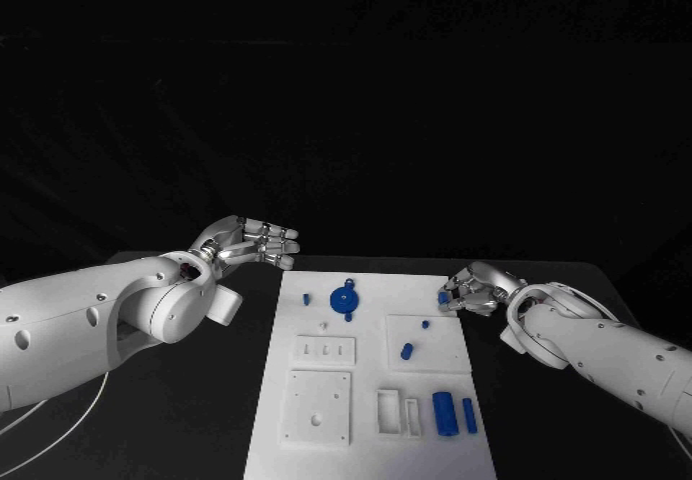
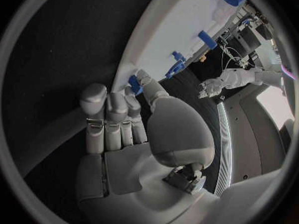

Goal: Assemble the parts on the task board

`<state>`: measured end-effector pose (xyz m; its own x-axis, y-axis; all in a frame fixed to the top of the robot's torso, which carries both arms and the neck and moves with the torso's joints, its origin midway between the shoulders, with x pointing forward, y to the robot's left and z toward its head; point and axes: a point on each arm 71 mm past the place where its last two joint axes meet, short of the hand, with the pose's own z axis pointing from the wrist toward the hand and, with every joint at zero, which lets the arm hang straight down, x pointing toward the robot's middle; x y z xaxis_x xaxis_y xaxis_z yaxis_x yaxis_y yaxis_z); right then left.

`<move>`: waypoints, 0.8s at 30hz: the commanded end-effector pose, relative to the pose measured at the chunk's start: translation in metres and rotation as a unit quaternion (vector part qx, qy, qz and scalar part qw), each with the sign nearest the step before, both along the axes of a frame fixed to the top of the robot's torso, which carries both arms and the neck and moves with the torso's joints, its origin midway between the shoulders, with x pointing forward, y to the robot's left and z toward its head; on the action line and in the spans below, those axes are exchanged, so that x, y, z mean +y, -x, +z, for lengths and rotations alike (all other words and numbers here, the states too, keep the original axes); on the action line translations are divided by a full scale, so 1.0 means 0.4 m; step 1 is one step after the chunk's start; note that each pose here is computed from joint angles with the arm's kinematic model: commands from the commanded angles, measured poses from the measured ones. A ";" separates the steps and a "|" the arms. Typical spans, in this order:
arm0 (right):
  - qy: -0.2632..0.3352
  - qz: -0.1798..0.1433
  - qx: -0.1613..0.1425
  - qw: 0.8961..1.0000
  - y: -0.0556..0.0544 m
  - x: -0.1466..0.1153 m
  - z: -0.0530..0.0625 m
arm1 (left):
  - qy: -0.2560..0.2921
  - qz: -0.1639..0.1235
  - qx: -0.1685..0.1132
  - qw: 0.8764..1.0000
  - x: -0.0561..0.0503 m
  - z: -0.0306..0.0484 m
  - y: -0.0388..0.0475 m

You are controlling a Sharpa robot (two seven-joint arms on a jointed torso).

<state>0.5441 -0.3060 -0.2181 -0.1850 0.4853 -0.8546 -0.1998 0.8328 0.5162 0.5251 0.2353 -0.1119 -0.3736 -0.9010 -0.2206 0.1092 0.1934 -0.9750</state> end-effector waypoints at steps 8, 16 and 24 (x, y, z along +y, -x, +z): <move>-0.002 -0.005 -0.003 1.000 0.000 0.000 -0.005 | -0.001 -0.010 0.000 1.000 -0.004 0.002 0.001; -0.011 -0.017 -0.025 0.999 0.000 0.006 0.003 | -0.007 -0.015 0.003 1.000 -0.007 0.000 0.001; -0.010 -0.026 -0.041 0.999 0.002 0.032 0.035 | -0.033 -0.020 0.028 0.999 -0.019 -0.012 -0.013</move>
